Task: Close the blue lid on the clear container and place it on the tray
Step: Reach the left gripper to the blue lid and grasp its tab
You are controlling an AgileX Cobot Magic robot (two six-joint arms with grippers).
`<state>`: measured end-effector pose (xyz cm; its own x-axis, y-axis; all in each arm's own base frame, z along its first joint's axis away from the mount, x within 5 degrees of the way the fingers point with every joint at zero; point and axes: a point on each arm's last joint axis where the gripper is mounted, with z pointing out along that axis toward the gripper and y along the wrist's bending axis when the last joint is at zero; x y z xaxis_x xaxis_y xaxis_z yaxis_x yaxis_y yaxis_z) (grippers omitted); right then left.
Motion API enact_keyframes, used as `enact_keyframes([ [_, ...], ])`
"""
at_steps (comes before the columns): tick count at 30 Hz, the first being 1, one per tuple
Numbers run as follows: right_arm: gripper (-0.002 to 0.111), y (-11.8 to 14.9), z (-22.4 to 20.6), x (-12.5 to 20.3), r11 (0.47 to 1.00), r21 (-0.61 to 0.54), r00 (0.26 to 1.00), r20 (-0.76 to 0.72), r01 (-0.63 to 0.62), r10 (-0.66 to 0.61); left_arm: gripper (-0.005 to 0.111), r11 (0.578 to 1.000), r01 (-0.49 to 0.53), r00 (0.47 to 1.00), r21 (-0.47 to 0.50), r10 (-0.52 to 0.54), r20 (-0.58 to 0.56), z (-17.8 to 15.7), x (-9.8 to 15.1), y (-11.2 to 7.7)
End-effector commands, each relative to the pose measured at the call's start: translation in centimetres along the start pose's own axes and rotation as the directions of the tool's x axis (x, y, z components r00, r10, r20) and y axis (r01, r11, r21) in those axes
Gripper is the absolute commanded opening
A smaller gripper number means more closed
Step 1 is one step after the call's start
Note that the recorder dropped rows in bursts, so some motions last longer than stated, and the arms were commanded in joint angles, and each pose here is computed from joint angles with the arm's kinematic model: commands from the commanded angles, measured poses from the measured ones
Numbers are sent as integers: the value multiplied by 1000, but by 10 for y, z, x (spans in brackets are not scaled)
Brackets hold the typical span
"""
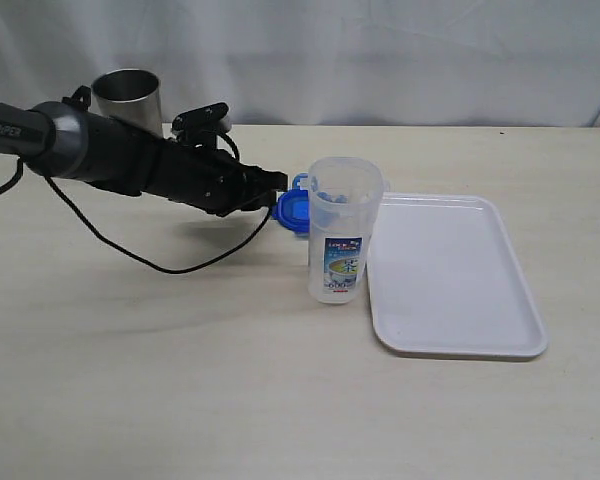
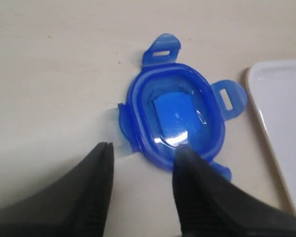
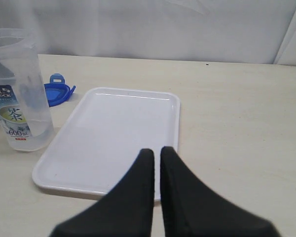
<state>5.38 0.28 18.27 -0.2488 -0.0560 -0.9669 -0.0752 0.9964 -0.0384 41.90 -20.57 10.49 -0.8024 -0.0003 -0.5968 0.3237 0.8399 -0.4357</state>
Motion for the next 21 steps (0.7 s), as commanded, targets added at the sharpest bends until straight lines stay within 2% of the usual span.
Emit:
enact_keyframes([
  [1, 5, 0, 0, 0, 1000, 7, 1000, 5, 6, -6, 38, 998, 64, 997, -26, -63, 32, 9, -3, 6],
  [7, 5, 0, 0, 0, 1000, 7, 1000, 5, 6, -6, 38, 995, 99, 995, 1, -99, 21, 26, 0, 9],
  [21, 5, 0, 0, 0, 1000, 7, 1000, 5, 6, -6, 37, 995, 94, 995, 15, -94, 16, 43, 0, 14],
])
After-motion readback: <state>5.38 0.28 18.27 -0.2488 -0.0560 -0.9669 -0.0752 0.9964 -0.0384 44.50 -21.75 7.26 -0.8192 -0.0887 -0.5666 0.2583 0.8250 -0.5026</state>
